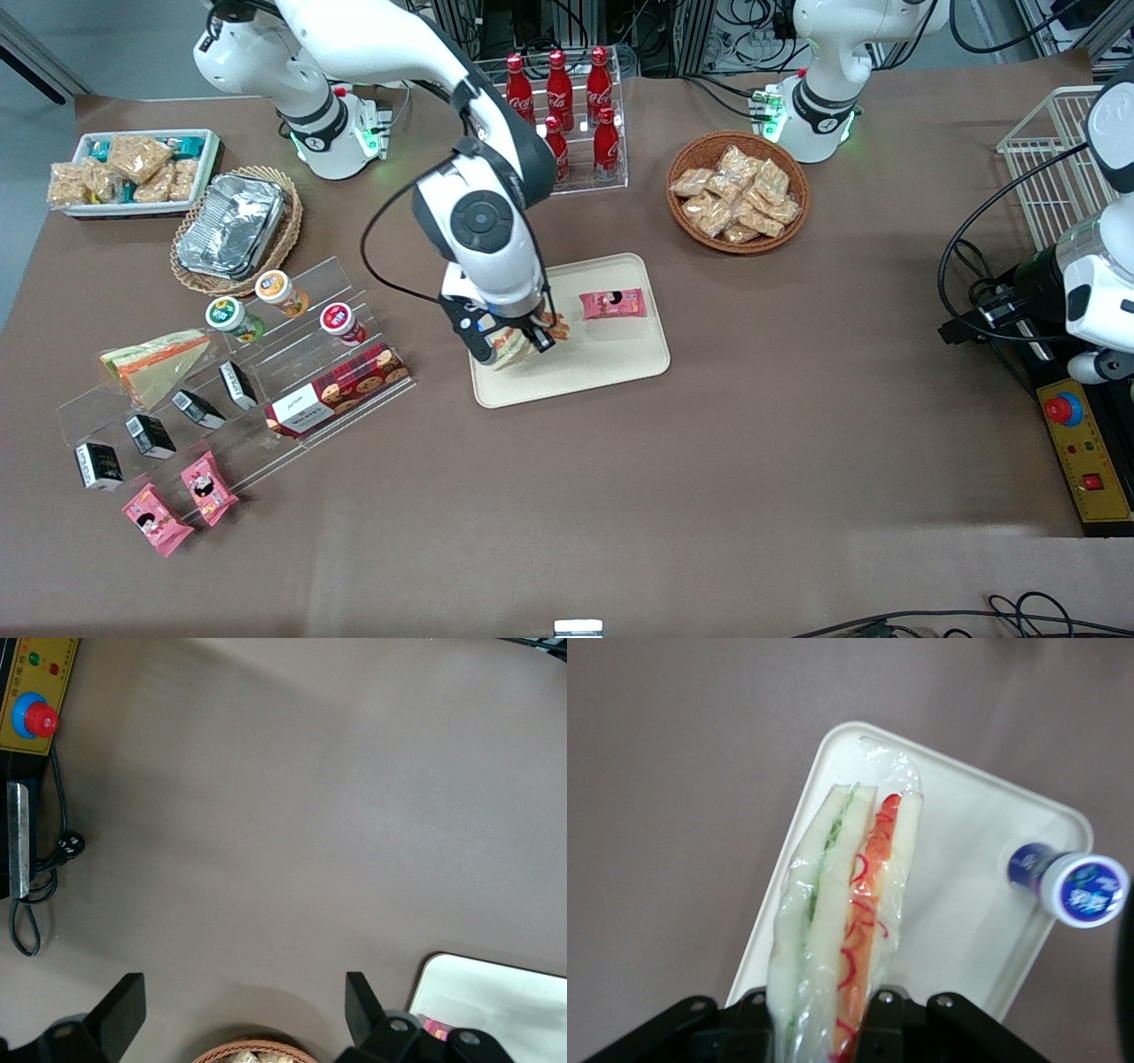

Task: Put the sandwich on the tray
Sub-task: 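Lower the sandwich onto the tray and open the right gripper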

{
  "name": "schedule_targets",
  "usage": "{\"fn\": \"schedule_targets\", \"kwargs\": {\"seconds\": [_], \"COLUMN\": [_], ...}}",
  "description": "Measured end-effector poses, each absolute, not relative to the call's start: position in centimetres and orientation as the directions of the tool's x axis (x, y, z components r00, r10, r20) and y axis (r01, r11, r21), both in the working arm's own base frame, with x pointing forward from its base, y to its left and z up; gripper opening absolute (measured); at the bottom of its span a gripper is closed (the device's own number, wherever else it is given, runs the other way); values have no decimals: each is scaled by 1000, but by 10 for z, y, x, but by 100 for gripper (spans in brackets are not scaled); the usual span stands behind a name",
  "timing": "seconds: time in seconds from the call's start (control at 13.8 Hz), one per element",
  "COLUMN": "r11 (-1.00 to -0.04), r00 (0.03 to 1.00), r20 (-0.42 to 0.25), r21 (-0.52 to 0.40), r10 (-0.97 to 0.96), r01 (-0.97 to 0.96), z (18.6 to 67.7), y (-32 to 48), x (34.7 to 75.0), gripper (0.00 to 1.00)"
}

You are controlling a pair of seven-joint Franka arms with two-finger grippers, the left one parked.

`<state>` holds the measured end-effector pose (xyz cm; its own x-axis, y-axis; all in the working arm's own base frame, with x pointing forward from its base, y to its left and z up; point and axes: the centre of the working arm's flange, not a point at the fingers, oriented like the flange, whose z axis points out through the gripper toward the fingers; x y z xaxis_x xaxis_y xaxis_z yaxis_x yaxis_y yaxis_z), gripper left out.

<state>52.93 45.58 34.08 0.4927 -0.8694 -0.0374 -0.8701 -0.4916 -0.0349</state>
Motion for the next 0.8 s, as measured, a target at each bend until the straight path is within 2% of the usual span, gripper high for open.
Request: {"fn": "schedule_targets", "kwargs": {"seconds": [0.43, 0.8], "r11": [-370, -332], "r00": [371, 334], "r20": [-5, 7], "r21": [-74, -106], "r10": [-928, -943], "r01": [-926, -937], "z": [274, 239], "y": [485, 495], "x": [518, 513], "gripper": [22, 22]}}
